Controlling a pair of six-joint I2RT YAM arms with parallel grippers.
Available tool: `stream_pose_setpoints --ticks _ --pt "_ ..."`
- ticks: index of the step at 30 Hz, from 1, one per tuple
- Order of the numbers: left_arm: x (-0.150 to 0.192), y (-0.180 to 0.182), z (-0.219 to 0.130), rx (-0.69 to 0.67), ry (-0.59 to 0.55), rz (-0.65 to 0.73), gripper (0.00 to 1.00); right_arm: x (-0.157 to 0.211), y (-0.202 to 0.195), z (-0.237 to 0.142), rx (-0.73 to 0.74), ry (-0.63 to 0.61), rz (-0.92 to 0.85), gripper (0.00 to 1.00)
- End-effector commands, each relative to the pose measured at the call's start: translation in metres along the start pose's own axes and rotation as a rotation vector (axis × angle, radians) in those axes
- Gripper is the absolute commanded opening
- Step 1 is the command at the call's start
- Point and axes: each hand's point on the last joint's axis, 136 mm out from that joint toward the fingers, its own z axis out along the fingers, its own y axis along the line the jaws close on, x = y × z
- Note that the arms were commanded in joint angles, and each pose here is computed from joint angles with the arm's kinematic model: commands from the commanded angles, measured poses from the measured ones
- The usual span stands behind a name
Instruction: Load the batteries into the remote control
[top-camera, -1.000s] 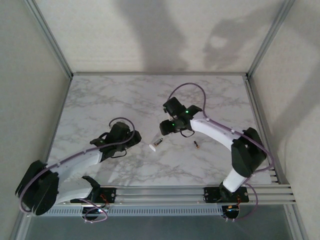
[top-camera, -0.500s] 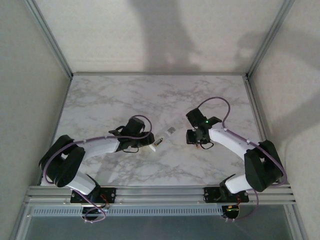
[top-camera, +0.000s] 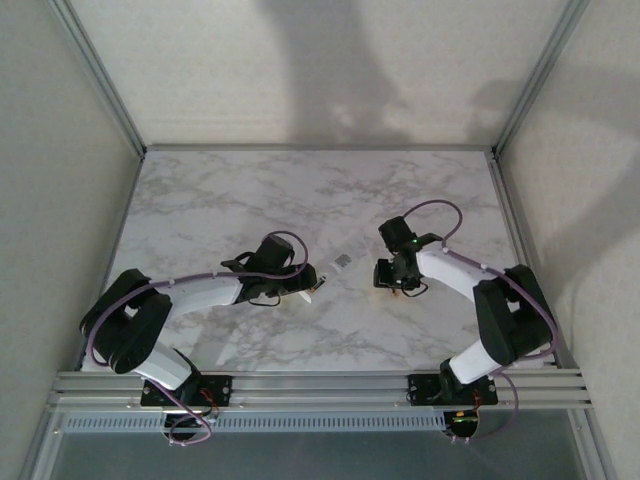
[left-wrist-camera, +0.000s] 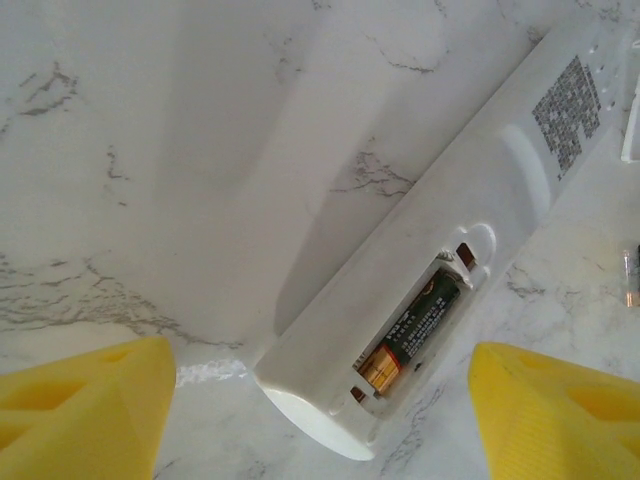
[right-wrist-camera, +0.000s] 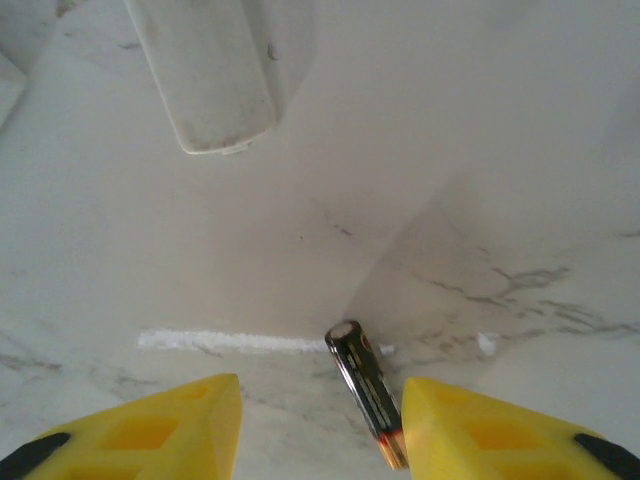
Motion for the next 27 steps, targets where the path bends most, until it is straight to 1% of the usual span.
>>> stream_pose_setpoints --ticks 1,7,15,20,22,24,27 --pt "-0.009 -0.006 -0.011 -0.001 -0.04 0.004 0.79 -0.014 0.01 0.003 -0.039 -0.011 -0.005 0.48" --pt "-0.008 -0.004 -0.015 -0.005 -0.049 0.0 0.81 -0.012 0.016 0.01 -0.064 0.01 -0.015 0.48" --pt "-0.006 -0.002 -0.013 -0.006 -0.041 -0.001 0.81 -0.008 0.027 0.006 -0.122 0.02 -0.03 0.49" --pt "-0.007 -0.002 -0.013 -0.006 -0.043 -0.001 0.81 -0.01 0.02 -0.001 -0.08 -0.005 -0.018 0.52" --pt "-0.008 -0.002 -0.013 -0.009 -0.047 0.0 0.81 -0.013 0.016 -0.009 -0.059 -0.029 0.01 0.54" --pt "-0.01 -0.003 -0.014 -0.012 -0.054 0.001 0.82 -0.014 0.008 -0.019 -0.028 -0.05 0.078 0.56" --pt "-0.013 -0.001 -0.016 -0.026 -0.07 0.005 0.86 -0.01 0.005 -0.031 -0.03 -0.071 0.185 0.56"
